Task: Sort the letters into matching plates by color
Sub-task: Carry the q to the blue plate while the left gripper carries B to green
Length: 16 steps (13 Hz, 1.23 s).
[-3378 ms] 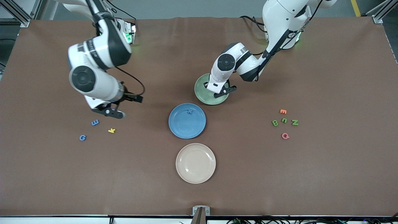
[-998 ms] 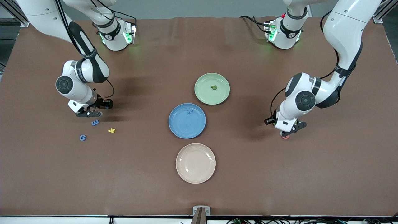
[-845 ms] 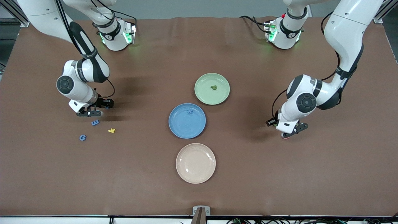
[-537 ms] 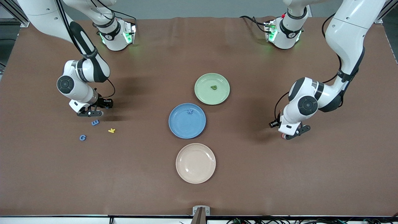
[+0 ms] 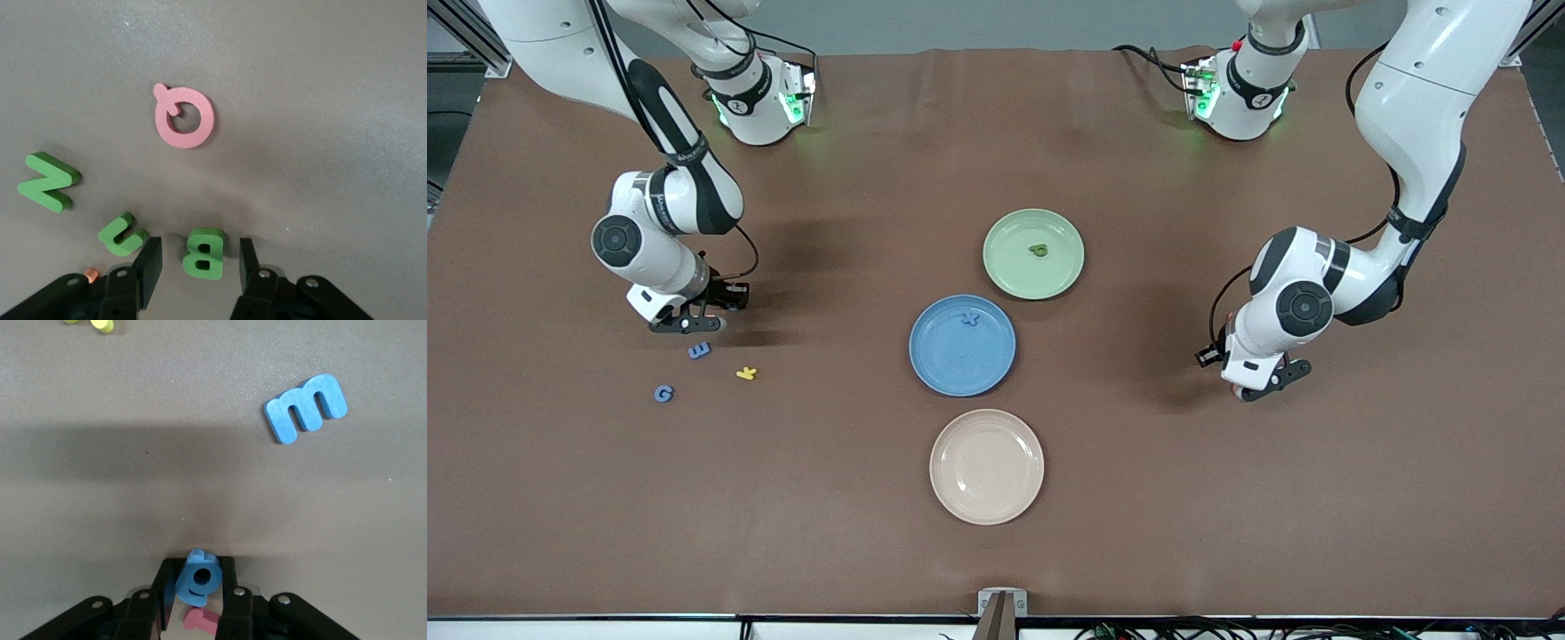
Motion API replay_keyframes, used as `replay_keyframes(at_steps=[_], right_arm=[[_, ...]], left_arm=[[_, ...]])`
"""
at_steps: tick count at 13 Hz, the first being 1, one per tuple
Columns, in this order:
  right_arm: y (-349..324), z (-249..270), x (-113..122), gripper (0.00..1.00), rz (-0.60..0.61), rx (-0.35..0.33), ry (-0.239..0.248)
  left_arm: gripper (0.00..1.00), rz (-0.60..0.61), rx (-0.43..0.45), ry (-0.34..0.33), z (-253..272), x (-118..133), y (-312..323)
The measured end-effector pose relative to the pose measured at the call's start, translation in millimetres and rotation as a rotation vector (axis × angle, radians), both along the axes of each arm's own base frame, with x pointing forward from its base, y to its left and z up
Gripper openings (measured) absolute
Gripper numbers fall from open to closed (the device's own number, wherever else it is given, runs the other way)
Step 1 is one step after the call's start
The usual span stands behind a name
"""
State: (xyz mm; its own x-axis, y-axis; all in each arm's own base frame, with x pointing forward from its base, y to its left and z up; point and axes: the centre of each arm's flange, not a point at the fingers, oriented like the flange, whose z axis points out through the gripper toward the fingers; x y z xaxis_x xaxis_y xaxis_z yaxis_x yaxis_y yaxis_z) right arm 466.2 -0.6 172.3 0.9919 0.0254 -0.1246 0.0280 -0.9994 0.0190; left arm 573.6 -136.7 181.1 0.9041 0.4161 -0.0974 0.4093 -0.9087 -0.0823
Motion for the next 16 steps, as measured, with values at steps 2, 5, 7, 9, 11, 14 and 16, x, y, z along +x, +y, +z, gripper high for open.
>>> replay_keyframes(at_steps=[2, 5, 7, 9, 11, 14, 16], right_arm=[[0.0, 0.0, 0.0, 0.32, 0.000, 0.000, 0.000], [0.6, 0.2, 0.3, 0.32, 0.002, 0.000, 0.000], [7.7, 2.3, 3.4, 0.32, 0.017, 0.001, -0.009], [22.6, 8.1, 10.3, 0.32, 0.047, 0.002, -0.027], [38.0, 18.4, 19.8, 0.32, 0.072, 0.002, -0.030], [72.4, 48.5, 42.1, 0.32, 0.052, -0.011, -0.002], [114.5, 70.8, 54.9, 0.32, 0.008, -0.024, -0.010]], left_arm=[[0.48, 0.002, -0.003, 0.004, -4.0, -0.4, -0.6], [0.32, 0.001, -0.008, -0.003, -2.6, 1.5, -2.8], [0.28, 0.002, -0.008, -0.006, -1.8, 2.6, -2.3], [0.28, 0.001, -0.010, -0.022, 5.3, 7.1, -3.9], [0.28, -0.018, -0.011, -0.048, 28.4, 10.5, -15.5], [0.28, -0.048, -0.007, -0.061, 77.1, -6.9, -72.4], [0.28, -0.013, -0.024, -0.073, 99.7, -30.4, -125.9]])
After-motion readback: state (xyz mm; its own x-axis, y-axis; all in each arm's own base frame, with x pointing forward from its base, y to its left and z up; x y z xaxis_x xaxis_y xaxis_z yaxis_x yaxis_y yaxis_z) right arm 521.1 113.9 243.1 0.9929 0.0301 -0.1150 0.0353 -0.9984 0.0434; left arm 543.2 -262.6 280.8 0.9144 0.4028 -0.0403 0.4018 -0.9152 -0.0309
